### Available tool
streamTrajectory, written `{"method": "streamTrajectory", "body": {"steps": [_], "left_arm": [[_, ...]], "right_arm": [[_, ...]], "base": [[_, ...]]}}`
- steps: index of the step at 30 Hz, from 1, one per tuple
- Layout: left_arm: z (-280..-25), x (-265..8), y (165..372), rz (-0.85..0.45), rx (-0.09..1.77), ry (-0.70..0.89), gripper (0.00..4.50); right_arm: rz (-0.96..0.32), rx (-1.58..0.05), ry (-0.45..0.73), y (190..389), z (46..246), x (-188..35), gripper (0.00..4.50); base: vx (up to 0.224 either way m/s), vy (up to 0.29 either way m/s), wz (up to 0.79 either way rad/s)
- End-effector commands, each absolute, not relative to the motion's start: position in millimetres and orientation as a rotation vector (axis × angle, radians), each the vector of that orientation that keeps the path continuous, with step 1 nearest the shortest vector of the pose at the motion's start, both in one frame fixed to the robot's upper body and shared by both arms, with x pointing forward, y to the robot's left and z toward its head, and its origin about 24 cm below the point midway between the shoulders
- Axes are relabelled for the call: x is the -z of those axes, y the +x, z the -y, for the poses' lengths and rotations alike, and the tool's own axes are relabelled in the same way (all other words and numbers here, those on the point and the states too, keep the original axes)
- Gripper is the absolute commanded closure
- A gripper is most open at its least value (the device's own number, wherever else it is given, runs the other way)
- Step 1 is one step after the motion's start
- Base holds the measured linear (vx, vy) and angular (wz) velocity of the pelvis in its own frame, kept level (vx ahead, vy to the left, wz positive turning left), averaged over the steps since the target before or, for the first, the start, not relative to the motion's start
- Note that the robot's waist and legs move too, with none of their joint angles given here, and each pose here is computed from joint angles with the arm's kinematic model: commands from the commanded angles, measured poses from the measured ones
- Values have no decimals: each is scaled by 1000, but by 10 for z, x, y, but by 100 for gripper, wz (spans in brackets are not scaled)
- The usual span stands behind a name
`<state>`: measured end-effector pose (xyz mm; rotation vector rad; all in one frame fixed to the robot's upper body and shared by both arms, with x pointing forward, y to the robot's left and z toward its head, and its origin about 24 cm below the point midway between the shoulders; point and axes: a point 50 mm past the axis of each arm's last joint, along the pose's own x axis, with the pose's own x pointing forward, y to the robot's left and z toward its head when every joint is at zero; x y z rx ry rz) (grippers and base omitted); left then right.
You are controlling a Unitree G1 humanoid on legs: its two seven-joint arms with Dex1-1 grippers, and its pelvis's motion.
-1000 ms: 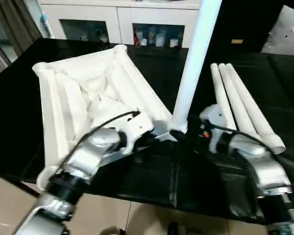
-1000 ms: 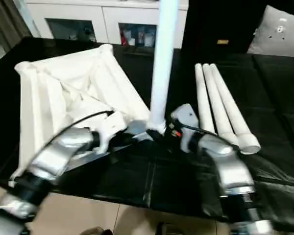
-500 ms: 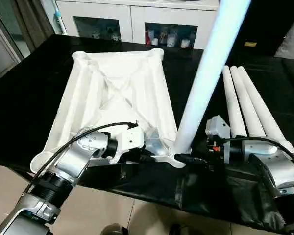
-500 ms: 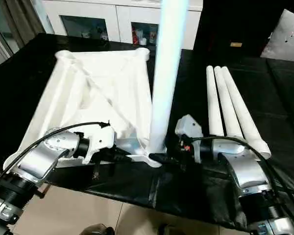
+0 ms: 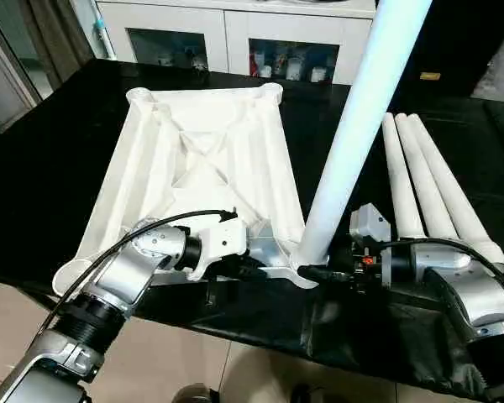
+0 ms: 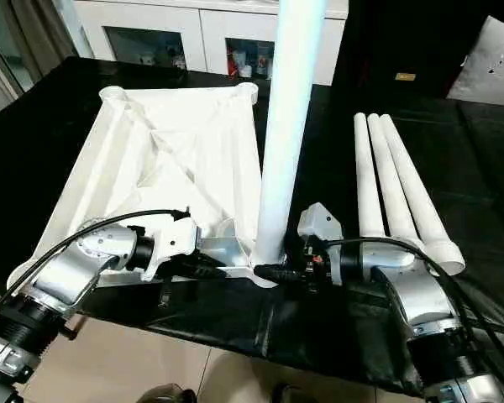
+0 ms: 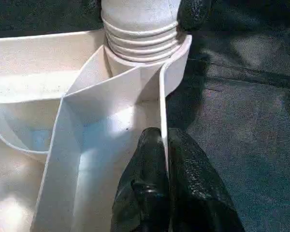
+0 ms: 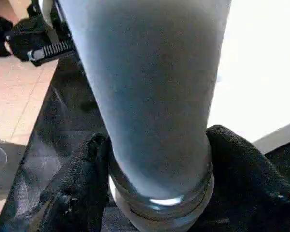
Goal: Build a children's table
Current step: Rotate leg to tighten
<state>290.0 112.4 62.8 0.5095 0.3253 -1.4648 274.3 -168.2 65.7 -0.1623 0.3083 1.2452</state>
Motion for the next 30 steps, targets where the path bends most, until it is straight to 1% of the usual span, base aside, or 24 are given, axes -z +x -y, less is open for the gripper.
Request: {"method": "streamTrajectory", "body": {"steps": [1,2,3,4,5,6,9,10,11,12,13,14,16,17,18,19,23,24,25,26,27,28,30], "left_arm": [[-1059,-719,2916,-272,1449,496,450],[-1020,-720,2934,-282,1389,453,450],[-1020,-720,2934,-282,1389,453,450],[-973,-717,2956,-290,1329,420,450],[-954,-717,2964,-292,1307,409,450],[-871,-733,3006,-294,1227,359,450],[-639,-798,3125,-296,1062,235,450],[-601,-810,3142,-293,1042,223,450],[-539,-826,3188,-284,1002,216,450],[-529,-828,3195,-282,996,215,450],[-439,-860,3288,-262,912,222,450],[-407,-872,3315,-252,891,245,450],[-403,-875,3327,-244,887,280,450],[-404,-875,3328,-245,882,286,450],[-426,-871,3328,-244,886,305,450],[-440,-869,3329,-243,888,317,450],[-478,-868,3327,-210,919,365,450],[-476,-864,3332,-204,920,368,450],[-476,-860,3340,-200,916,370,450],[-474,-853,3343,-205,925,349,450],[-473,-848,3344,-211,932,332,450],[-473,-848,3344,-211,932,332,423],[-471,-889,3326,-195,957,277,395]], "right_arm": [[-305,-1272,-93,2693,1592,-623,177],[-312,-1240,-69,2688,1538,-592,178],[-312,-1240,-69,2688,1538,-592,178],[-325,-1181,-65,2709,1489,-548,178],[-331,-1155,-64,2721,1472,-531,179],[-336,-1056,-45,2783,1410,-490,180],[-335,-879,29,2907,1260,-451,181],[-335,-859,42,2920,1237,-448,181],[-343,-805,52,2951,1215,-433,181],[-344,-797,54,2956,1212,-431,181],[-358,-702,55,3003,1187,-398,182],[-356,-656,40,3021,1186,-391,182],[-332,-625,23,3035,1201,-402,182],[-325,-621,26,3038,1201,-407,147],[-312,-621,43,3031,1221,-425,126],[-304,-621,52,3027,1232,-436,126],[-286,-594,-34,3007,1392,-481,76],[-282,-582,-49,3007,1422,-492,76],[-288,-577,-43,3001,1460,-506,76],[-284,-579,-44,2985,1514,-543,58],[-283,-582,-43,2972,1543,-565,58],[-283,-582,-43,2972,1543,-565,41],[-258,-591,-60,2914,1690,-682,26]], "base": [[0,0,0],[0,0,0],[0,0,0],[0,0,0],[0,0,0],[0,0,0],[0,0,0],[0,0,0],[0,0,0],[0,0,0],[0,0,0],[0,0,0],[0,0,0],[0,0,0],[0,0,0],[0,0,0],[0,0,0],[0,0,0],[0,0,0],[0,0,0],[0,0,0],[0,0,0],[0,0,0]]}}
